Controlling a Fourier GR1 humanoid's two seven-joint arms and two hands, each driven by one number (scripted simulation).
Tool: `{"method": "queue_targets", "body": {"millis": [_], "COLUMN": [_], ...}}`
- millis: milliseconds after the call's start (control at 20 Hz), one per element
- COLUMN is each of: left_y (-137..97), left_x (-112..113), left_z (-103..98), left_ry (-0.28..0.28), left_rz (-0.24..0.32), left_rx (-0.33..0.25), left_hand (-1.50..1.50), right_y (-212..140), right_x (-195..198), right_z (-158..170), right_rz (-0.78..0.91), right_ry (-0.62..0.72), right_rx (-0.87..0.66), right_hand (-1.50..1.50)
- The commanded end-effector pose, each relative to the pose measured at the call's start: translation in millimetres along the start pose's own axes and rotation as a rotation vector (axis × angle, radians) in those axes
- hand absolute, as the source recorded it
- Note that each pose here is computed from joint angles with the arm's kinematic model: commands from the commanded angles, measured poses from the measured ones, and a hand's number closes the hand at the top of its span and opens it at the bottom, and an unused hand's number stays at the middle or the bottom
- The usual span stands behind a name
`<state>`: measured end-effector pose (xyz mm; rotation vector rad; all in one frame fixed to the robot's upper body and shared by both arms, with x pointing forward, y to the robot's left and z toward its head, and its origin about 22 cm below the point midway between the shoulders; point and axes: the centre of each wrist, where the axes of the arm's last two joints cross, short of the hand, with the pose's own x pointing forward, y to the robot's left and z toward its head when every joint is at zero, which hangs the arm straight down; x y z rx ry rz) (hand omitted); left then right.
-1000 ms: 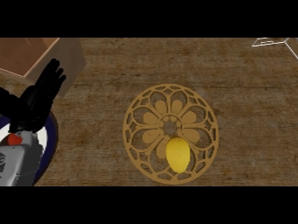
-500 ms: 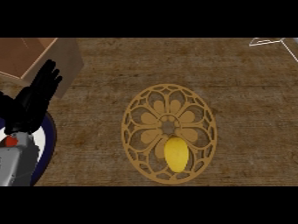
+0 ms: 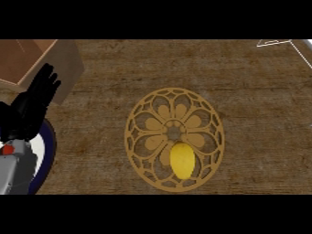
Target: Pick the pear from the placemat and place it in the tiered shelf
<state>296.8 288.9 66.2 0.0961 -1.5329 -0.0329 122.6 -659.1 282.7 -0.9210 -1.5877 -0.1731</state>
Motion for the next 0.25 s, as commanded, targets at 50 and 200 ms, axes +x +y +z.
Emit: {"method": "queue_targets", "body": {"millis": [50,200], "left_y": [-15.4,-15.4], "left_x": [9.2,9.9], "left_z": [-6.4,-2.2], "left_ry": [-0.002,0.003], "left_rz": [-0.005,0.014], "left_rx": [-0.009,0.002], "left_hand": [0.0,0.0], "right_y": [-18.4,-16.5], "right_x": [-8.0,-16.4], "right_z": [16.9,21.6], "right_rz": [0.049,0.077], "right_ry": [-0.094,-0.123], "right_rx": [0.08,0.102], "right_hand": [-1.5,-1.5]}}
